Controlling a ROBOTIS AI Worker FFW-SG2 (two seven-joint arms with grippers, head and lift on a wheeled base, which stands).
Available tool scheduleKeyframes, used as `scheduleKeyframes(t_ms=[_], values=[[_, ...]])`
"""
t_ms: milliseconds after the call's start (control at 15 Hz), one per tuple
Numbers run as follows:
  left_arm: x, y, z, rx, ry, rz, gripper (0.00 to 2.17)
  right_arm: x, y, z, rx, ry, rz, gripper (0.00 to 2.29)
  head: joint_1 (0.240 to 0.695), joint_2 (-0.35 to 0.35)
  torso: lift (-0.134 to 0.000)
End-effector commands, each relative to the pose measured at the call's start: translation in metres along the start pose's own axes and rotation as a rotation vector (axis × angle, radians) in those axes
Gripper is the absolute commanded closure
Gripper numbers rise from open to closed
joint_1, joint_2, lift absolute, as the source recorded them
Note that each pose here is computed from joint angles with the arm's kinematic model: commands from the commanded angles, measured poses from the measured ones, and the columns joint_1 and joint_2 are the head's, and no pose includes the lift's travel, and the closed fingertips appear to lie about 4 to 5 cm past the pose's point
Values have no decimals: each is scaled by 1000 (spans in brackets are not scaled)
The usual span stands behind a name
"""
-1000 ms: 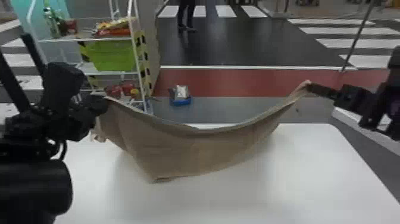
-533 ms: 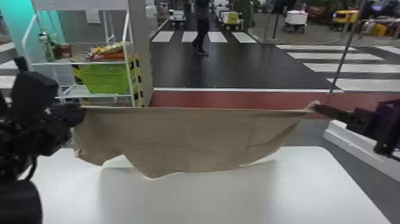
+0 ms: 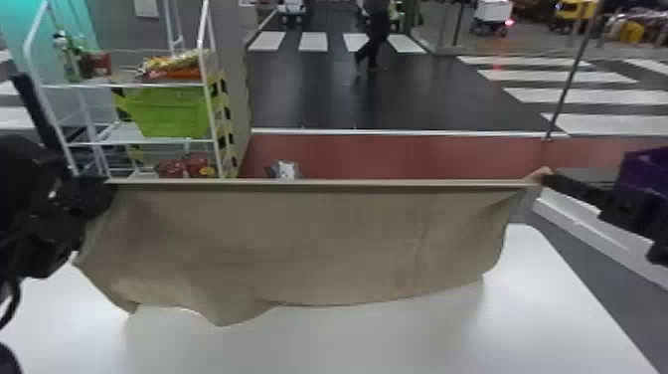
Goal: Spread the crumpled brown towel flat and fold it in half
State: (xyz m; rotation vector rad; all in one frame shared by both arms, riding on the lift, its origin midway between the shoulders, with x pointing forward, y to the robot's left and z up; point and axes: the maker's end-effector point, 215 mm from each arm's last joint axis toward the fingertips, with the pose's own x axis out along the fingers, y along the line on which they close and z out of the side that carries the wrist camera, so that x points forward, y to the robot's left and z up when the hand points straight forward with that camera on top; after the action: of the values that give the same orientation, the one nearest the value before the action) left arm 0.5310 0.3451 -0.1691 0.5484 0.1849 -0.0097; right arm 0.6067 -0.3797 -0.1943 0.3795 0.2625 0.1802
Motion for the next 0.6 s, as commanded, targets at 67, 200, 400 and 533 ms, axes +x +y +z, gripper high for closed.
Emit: scheduleKeyframes(t_ms=[67, 200, 400, 533], values=[[20, -21, 21, 17, -24, -34, 1436, 12, 5, 20, -4, -20, 2, 1241, 499, -39, -134], [39, -35, 42, 41, -39, -50, 1436, 25, 20, 28, -9, -18, 27, 1241, 480, -52, -134], [67, -47, 66, 63, -54, -65, 1436, 45, 29, 54, -34, -80, 44, 1241, 439, -64, -134], [75, -37, 87, 80, -74, -38, 1436, 46, 28, 69, -17, -102, 56, 1244, 415, -71, -134]])
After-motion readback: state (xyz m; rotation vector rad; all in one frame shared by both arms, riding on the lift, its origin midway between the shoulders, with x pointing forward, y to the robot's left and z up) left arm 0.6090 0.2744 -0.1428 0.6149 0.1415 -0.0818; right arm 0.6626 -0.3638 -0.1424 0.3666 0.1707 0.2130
